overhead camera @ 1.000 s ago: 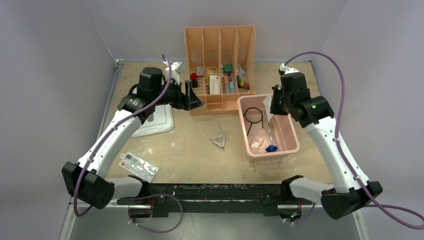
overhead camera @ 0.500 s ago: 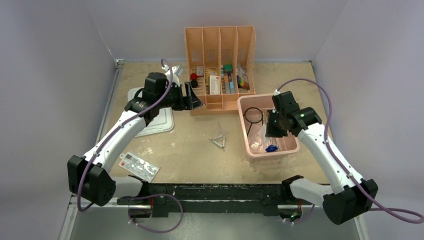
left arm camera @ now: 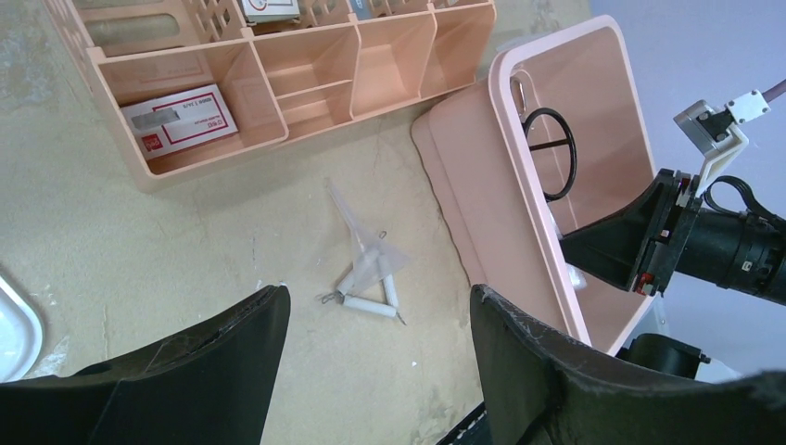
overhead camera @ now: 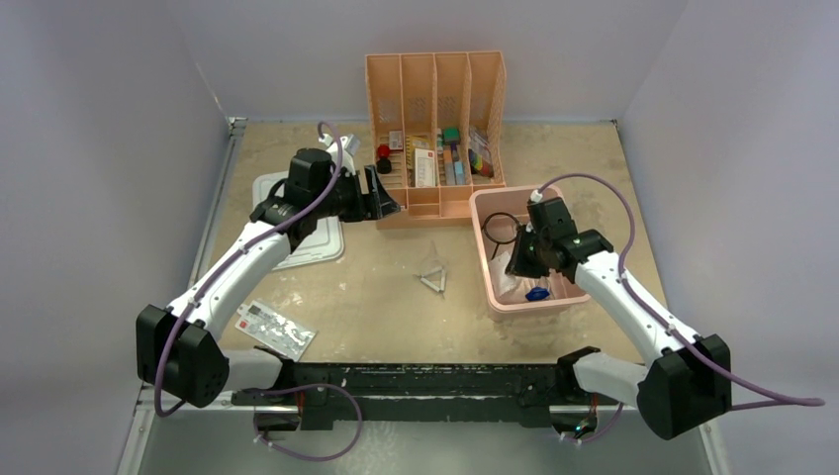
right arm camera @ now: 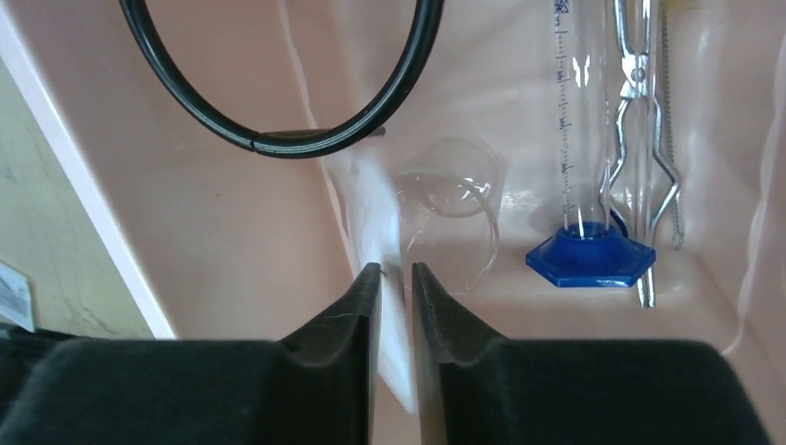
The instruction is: Organize the chemistry lab equipment
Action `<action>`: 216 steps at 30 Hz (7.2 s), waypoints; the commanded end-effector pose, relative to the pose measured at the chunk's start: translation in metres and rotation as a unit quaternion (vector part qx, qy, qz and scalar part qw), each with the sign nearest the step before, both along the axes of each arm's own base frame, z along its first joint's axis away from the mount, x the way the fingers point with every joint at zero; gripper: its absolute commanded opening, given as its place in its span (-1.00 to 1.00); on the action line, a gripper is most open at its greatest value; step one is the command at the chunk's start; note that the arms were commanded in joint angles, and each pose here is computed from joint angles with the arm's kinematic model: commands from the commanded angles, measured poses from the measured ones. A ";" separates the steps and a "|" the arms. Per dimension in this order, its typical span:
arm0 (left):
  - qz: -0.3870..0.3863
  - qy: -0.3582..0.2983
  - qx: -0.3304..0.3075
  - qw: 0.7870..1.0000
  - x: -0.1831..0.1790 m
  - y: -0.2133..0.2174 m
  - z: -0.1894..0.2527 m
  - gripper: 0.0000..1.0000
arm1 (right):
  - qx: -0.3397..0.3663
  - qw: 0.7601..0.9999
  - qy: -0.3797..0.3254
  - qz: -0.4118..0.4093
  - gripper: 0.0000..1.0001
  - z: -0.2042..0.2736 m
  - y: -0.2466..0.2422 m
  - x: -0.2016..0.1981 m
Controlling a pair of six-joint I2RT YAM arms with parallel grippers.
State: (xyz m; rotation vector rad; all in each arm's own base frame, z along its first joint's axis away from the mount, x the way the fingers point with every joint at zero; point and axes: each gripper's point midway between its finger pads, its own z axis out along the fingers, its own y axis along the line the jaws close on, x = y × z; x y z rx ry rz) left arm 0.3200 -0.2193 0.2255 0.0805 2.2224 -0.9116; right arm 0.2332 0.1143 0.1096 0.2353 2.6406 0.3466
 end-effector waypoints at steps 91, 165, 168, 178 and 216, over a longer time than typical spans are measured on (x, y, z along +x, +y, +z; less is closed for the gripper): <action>0.378 0.051 0.079 0.921 -0.003 0.120 -0.050 0.54 | -0.116 0.976 0.072 0.167 -0.81 -0.084 0.176 0.093; 0.230 -0.004 -0.037 0.972 0.045 0.041 -0.019 0.53 | -0.282 0.957 0.057 -0.034 -0.88 -0.017 -0.110 0.064; 0.229 -0.004 -0.033 0.973 0.045 0.041 -0.019 0.53 | -0.298 0.952 0.058 -0.032 -0.88 -0.018 -0.114 0.067; 0.226 -0.002 -0.025 0.974 0.043 0.043 -0.021 0.53 | -0.276 0.960 0.033 -0.033 -0.47 -0.009 -0.107 0.074; 0.515 -0.006 0.085 0.853 -0.003 0.177 -0.016 0.54 | -0.101 0.924 -0.096 0.356 -0.18 0.021 0.187 0.027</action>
